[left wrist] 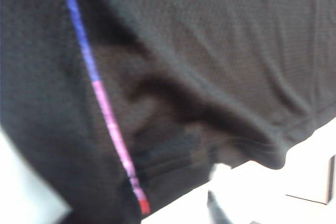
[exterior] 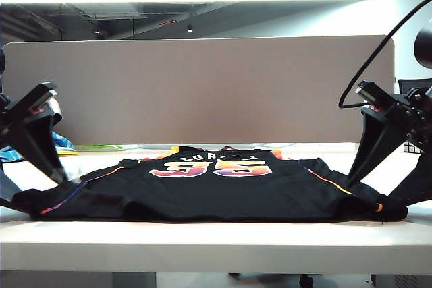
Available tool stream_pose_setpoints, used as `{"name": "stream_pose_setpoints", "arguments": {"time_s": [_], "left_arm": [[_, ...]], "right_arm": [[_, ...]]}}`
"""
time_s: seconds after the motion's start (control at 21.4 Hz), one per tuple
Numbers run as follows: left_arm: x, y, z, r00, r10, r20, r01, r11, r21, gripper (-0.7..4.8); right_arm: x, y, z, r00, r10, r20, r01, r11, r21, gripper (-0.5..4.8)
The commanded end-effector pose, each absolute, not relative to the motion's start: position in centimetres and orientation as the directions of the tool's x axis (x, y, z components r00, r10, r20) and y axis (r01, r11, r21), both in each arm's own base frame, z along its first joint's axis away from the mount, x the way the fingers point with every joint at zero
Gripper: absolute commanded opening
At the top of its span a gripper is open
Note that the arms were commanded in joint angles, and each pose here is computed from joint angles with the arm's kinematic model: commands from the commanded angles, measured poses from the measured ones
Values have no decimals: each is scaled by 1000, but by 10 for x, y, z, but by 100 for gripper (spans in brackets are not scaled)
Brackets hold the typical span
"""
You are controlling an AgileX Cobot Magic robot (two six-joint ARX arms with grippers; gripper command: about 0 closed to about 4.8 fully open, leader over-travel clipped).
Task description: Fold the bottom side of the basketball jersey horizontally towards the center, about one-third of the way, and then fold the bottom of the basketball jersey up towards the top, creating a neat rectangle.
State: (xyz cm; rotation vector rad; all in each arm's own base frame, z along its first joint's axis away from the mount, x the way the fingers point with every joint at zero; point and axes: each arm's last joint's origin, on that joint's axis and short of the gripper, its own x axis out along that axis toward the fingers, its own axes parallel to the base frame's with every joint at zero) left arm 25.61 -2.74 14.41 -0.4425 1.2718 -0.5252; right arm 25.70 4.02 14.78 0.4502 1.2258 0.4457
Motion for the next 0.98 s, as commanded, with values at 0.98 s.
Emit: {"name": "stream_pose_setpoints", "arguments": {"time_s": [0.98], "left_arm": [[126, -32, 262, 469, -464, -752, 183, 884, -431, -6]], "right_arm": [[104, 24, 276, 590, 497, -636, -166, 846, 507, -9]]}}
